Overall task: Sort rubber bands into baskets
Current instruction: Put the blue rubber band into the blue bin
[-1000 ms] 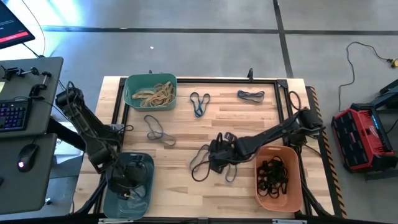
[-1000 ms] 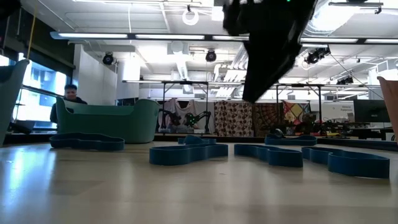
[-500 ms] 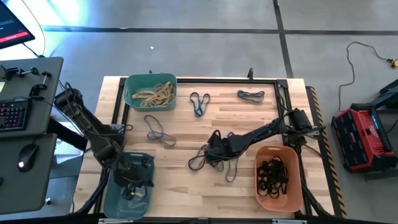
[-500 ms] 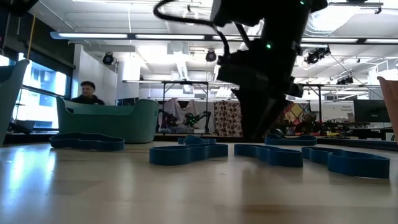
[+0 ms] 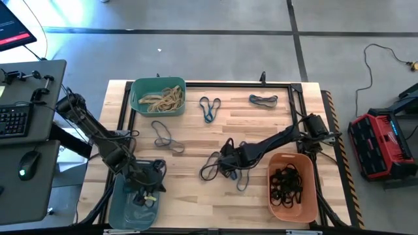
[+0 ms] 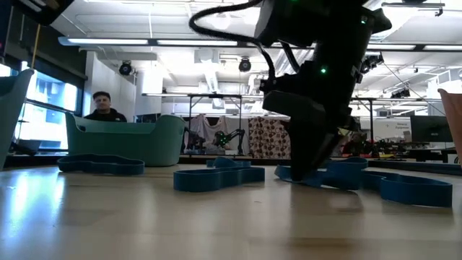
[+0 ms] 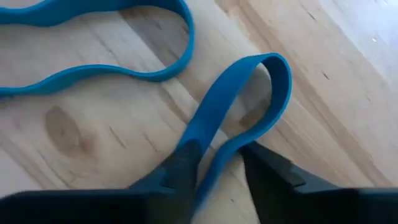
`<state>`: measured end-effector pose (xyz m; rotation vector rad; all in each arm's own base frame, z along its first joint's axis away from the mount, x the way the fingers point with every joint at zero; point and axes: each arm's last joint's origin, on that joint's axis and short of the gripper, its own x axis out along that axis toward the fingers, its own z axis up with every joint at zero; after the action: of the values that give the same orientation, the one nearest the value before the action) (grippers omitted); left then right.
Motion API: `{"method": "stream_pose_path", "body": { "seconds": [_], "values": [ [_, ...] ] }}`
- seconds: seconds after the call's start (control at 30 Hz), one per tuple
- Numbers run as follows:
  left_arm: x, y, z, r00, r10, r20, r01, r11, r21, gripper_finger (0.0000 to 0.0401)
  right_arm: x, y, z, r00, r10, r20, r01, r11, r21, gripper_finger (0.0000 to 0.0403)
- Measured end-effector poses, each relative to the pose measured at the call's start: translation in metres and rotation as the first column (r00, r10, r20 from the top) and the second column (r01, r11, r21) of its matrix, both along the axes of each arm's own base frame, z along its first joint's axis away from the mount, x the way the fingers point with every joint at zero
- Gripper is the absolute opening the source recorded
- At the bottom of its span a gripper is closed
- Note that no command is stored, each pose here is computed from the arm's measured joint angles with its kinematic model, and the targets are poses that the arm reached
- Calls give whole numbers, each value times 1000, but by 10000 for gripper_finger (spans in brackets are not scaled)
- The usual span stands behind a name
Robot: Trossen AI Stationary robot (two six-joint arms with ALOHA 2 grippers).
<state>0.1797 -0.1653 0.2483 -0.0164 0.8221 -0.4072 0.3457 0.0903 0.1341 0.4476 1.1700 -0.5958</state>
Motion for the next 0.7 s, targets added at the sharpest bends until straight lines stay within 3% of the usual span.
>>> {"method": "stream_pose_path", "body": {
  "seconds": [0.17, 0.43, 0.7],
  "values": [
    [4, 5, 0, 999, 48, 12, -48, 999, 11, 0, 7, 8, 12, 991, 128, 23, -127, 990, -63, 13],
    [13, 16, 0, 988, 143, 63, -147, 987, 66, 10, 24, 27, 48, 946, 317, 74, -297, 934, -198, 4],
    [27, 34, 2, 972, 197, 127, -214, 967, 135, 66, 41, 40, 89, 874, 474, 111, -408, 837, -365, 2]
  ]
}}
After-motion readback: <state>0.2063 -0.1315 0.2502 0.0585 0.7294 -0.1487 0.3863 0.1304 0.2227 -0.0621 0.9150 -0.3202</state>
